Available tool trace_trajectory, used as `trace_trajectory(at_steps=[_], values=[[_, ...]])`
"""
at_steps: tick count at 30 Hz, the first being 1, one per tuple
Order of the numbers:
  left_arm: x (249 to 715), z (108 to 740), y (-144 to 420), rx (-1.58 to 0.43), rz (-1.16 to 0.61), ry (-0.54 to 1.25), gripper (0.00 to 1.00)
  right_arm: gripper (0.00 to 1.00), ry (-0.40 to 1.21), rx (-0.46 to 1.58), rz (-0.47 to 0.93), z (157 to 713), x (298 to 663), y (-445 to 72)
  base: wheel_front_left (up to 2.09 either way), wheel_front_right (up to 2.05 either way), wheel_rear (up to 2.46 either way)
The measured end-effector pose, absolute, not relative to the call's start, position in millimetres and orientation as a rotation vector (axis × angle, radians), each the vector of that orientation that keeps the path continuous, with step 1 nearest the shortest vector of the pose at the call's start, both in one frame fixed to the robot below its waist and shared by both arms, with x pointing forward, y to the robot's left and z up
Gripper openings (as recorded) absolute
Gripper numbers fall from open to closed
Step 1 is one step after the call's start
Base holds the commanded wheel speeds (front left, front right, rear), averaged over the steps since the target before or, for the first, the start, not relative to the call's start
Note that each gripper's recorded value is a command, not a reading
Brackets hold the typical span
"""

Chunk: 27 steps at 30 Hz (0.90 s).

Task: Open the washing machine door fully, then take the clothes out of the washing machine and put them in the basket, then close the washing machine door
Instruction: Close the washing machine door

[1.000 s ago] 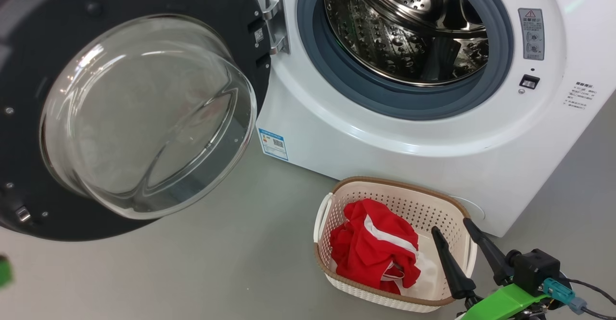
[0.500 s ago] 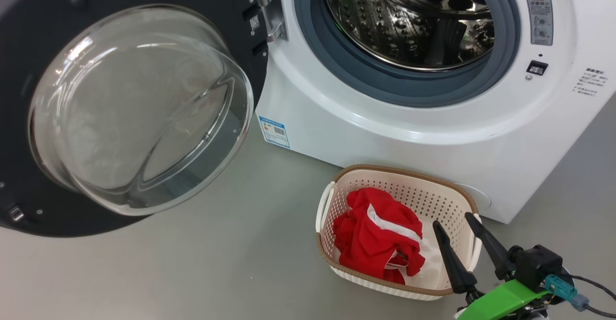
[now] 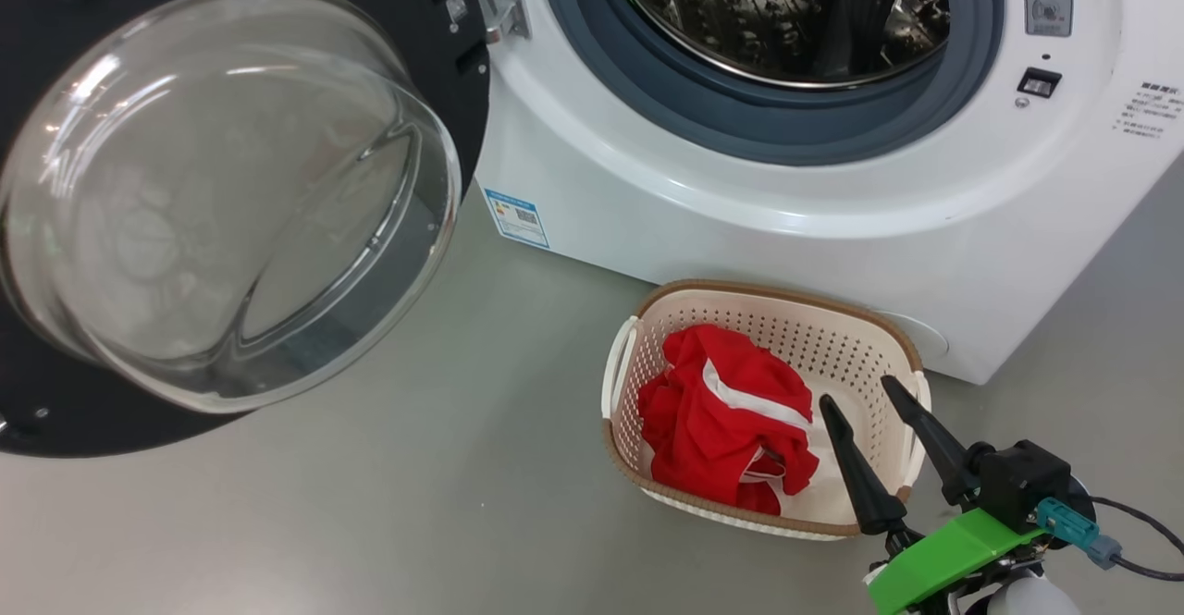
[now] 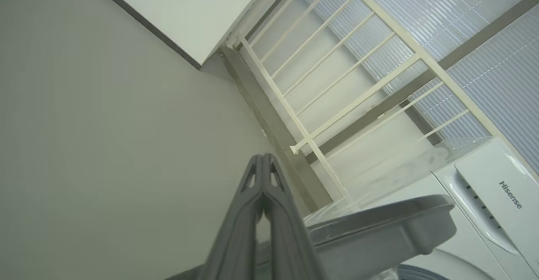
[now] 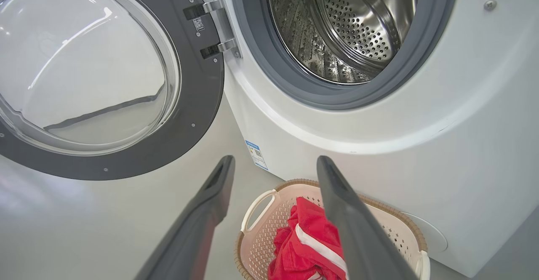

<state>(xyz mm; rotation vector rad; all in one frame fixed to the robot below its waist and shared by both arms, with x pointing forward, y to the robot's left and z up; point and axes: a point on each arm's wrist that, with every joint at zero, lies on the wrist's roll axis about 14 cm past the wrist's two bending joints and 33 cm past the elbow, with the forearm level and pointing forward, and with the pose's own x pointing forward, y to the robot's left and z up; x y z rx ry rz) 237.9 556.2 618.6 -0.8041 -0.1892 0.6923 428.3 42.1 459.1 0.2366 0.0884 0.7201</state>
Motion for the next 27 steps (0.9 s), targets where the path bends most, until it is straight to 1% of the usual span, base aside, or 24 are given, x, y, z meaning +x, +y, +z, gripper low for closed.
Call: trace_trajectory(at_steps=[9, 17, 27], values=[[263.2, 587.7, 541.9, -0.98, 0.616, 0.005, 0.0, 1.0, 0.117, 0.228, 0.703, 444.1, 433.4, 33.9, 0.0, 0.0, 0.0], [274.5, 577.2, 534.2, -1.057, 0.578, 0.054, 0.0, 1.0, 0.128, 0.223, 0.692, 437.5, 436.2, 29.0, 0.0, 0.0, 0.0], [274.6, 572.0, 523.9, -1.069, 0.533, 0.121, 0.0, 1.0, 0.114, 0.219, 0.691, 441.6, 439.1, 28.9, 0.0, 0.0, 0.0]])
